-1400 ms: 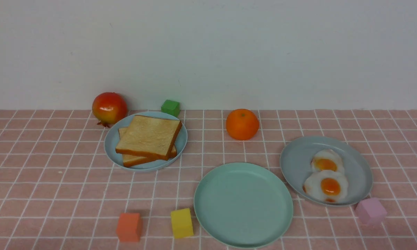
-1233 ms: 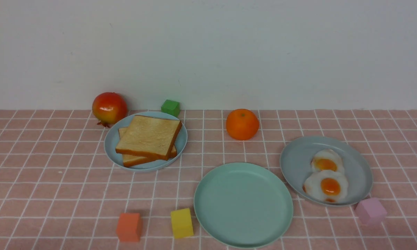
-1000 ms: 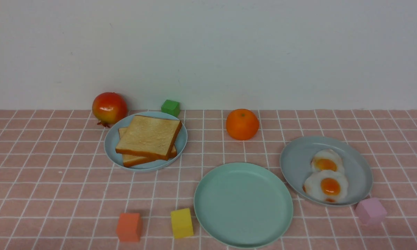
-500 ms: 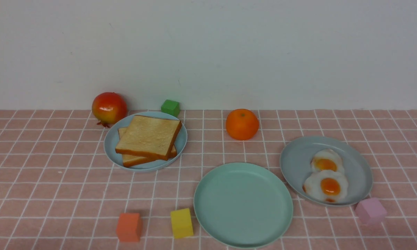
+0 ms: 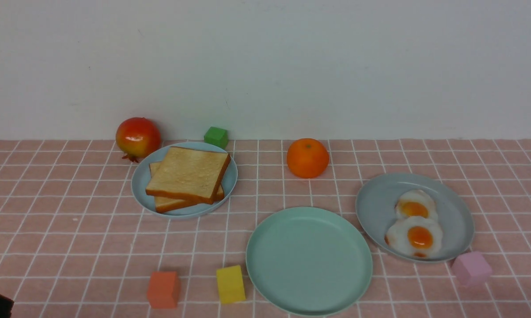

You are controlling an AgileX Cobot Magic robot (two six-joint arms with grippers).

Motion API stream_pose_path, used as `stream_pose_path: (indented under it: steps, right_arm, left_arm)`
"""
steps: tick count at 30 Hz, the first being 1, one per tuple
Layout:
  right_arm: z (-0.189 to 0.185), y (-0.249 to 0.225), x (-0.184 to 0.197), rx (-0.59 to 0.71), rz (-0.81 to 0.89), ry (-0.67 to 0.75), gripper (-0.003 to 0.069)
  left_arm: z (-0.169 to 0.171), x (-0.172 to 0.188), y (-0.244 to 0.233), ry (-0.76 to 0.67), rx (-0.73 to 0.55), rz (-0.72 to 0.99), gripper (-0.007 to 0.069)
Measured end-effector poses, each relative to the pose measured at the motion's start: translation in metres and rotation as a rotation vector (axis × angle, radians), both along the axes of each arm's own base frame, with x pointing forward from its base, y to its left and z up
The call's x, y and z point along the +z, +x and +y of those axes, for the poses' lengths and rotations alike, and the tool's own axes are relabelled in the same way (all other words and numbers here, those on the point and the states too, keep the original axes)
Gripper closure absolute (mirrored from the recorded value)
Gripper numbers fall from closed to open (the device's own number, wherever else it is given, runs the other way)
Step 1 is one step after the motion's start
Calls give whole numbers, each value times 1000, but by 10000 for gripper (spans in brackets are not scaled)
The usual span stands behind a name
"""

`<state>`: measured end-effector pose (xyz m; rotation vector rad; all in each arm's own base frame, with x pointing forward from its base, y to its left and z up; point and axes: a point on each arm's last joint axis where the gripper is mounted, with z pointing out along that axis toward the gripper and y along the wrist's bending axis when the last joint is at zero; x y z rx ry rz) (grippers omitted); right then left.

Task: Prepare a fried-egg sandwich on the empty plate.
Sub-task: Use the left arm to grab a slice of bread

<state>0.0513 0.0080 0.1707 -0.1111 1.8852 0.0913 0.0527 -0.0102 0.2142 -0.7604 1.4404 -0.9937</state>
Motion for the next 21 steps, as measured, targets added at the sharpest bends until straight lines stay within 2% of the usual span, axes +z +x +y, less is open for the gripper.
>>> stream_pose_path:
  steps: [3,5,6,7,8,10,13,16,17,18,20,21]
  right_arm:
    - [0,0,0,0,0,0,419]
    - [0,0,0,0,0,0,419]
    - [0,0,0,0,0,0,419]
    - [0,0,0,0,0,0,419]
    - [0,0,0,0,0,0,419]
    - [0,0,0,0,0,0,419]
    - [0,0,0,0,0,0,419]
    - [0,0,1,-2,-12,2,419]
    - [0,0,1,-2,-13,10,419]
    - [0,1,1,-6,-22,31,419]
    - [2,3,9,-35,-87,225,419]
    - [2,3,11,-43,-106,275,419]
  left_arm:
    - [-3,31,-5,155,-28,-42,529]
    - [-5,53,-4,284,-57,-24,601]
    - [-8,66,-1,376,-91,8,613]
    - [-8,65,1,379,-99,27,613]
    - [-12,73,8,467,-149,86,613]
    - [-16,81,20,556,-229,181,613]
    - [-23,87,37,633,-339,288,613]
    - [-36,92,51,713,-512,359,613]
    - [-37,93,52,715,-523,363,613]
    - [-42,94,55,736,-565,374,613]
    - [-57,98,68,771,-679,398,613]
    - [-60,99,70,780,-694,393,613]
